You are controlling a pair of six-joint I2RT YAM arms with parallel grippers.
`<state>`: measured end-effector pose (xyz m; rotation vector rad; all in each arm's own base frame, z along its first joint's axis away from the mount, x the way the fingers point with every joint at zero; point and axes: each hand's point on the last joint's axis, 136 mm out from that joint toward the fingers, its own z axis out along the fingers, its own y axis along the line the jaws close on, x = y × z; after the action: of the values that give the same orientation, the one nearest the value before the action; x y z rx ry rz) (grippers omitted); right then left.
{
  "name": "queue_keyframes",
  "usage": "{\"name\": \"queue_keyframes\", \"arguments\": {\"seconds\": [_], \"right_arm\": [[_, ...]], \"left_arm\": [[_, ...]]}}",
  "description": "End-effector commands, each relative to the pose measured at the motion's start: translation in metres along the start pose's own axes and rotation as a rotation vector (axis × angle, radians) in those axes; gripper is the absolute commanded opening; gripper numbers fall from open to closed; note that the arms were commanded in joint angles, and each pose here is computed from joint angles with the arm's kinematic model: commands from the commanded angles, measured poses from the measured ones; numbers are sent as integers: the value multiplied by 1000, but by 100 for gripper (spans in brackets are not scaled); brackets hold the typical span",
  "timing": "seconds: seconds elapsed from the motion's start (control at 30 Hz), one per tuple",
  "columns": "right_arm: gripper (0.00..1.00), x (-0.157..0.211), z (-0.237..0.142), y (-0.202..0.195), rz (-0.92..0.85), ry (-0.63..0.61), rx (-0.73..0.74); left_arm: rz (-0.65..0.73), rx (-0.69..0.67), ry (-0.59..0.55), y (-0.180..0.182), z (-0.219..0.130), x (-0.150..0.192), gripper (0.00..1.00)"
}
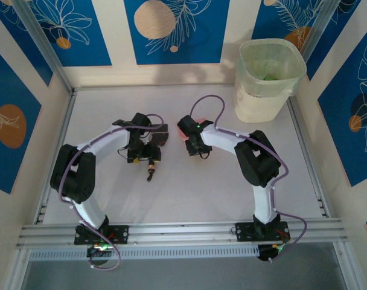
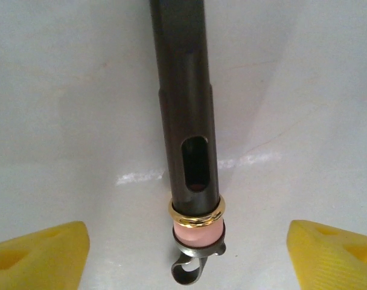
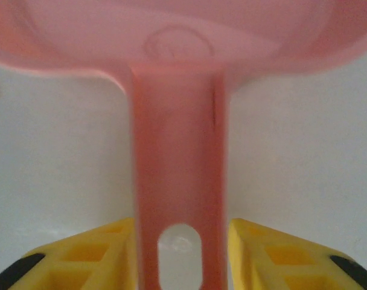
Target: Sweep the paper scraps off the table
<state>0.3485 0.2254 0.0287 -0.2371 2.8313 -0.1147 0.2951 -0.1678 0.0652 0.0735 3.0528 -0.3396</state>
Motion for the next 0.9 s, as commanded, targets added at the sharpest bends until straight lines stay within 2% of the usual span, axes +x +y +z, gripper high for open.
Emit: {"name": "queue_keyframes", "arguments": {"seconds": [0.0,0.07,0.2,0.27,0.3,0.33,0.43,0.53,0.67,0.77,0.83,0.87], "right_arm": [[55,-3,-23,2,20,-42,-49],[71,-6,-33,0,26,-88,-74],[82,-16,-67,-17,93,-166,-89],[87,-26,-94,-28,138,-250,-112],[98,-30,-104,-35,162,-290,-110],[100,-35,-115,-46,202,-332,-102],[100,-45,-140,-85,328,-419,-83],[100,-48,-146,-135,446,-480,-29],[100,-36,-143,-203,584,-529,80],[99,-33,-138,-228,518,-638,105],[99,-30,-137,-231,433,-720,45],[99,-25,-136,-233,413,-755,27]], "left_arm": [[-35,-7,-105,-8,-27,-15,100],[-66,-19,-184,-10,-37,-22,100],[-152,-78,-329,0,-64,-27,100],[-166,-86,-450,6,-86,-35,100],[-165,-92,-514,9,-98,-39,100],[-168,-114,-589,15,-112,-43,100],[-178,-146,-838,31,-155,-56,100],[-142,-89,-1089,39,-187,-63,100],[-373,-104,-1288,105,-215,-52,100],[-475,-213,-1352,151,-217,-35,100],[-509,-304,-1321,177,-205,-23,100],[-469,-351,-1285,183,-197,-20,100]]}}
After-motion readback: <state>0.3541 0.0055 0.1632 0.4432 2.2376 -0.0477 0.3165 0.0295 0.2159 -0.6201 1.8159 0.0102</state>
